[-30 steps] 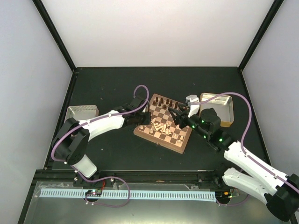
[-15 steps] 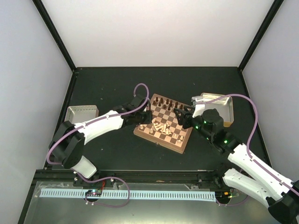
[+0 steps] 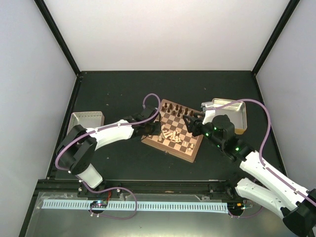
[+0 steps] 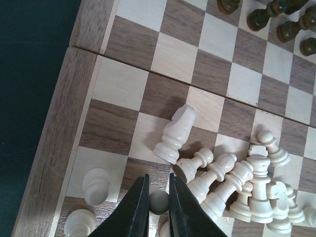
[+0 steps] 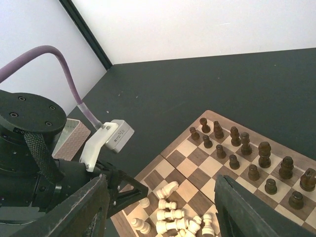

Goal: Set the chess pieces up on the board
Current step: Place the chess piece on the chessboard.

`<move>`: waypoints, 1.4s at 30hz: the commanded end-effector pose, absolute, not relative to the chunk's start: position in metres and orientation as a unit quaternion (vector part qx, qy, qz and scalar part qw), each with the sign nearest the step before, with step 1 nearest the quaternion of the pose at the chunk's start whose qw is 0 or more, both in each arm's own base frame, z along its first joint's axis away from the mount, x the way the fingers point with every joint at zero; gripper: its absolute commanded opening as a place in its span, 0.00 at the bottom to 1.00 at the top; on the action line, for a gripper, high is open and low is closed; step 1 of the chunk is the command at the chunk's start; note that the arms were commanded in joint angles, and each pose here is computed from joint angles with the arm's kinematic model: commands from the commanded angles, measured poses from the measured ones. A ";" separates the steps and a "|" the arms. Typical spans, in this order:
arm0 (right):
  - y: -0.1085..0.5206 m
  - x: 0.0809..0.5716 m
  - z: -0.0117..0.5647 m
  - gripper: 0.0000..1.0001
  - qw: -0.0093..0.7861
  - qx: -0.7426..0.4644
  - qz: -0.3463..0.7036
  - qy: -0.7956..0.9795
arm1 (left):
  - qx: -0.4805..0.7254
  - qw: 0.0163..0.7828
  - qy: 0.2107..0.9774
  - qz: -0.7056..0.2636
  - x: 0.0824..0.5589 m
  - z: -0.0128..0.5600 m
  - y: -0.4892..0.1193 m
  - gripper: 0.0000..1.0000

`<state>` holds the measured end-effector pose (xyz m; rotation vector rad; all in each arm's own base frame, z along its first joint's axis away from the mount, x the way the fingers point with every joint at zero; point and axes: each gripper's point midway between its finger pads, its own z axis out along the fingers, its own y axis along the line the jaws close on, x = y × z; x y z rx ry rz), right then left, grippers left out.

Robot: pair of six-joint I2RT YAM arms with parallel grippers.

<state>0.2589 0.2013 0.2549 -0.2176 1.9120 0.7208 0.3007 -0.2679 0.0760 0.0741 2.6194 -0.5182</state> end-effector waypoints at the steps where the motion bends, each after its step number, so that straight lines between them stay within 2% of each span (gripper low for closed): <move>1: 0.204 0.260 0.269 0.60 0.527 -0.097 0.310 0.786 | 0.036 0.257 0.949 -0.177 0.307 0.073 -0.270 0.05; 14: 0.205 0.259 0.272 0.61 0.530 -0.098 0.315 0.781 | 0.046 0.259 0.952 -0.154 0.309 0.060 -0.269 0.05; 20: 0.205 0.257 0.271 0.61 0.527 -0.098 0.317 0.782 | 0.050 0.255 0.953 -0.156 0.306 0.061 -0.271 0.15; 22: 0.204 0.256 0.271 0.61 0.527 -0.098 0.318 0.782 | 0.050 0.258 0.952 -0.156 0.305 0.065 -0.270 0.22; 28: 0.201 0.253 0.278 0.61 0.533 -0.095 0.323 0.777 | 0.053 0.266 0.948 -0.166 0.300 0.081 -0.271 0.29; 36: 0.195 0.253 0.276 0.61 0.528 -0.079 0.315 0.785 | 0.052 0.290 0.940 -0.173 0.299 0.109 -0.266 0.28; 42: 0.186 0.262 0.244 0.61 0.463 -0.050 0.249 0.849 | 0.045 0.340 0.925 -0.163 0.294 0.147 -0.243 0.29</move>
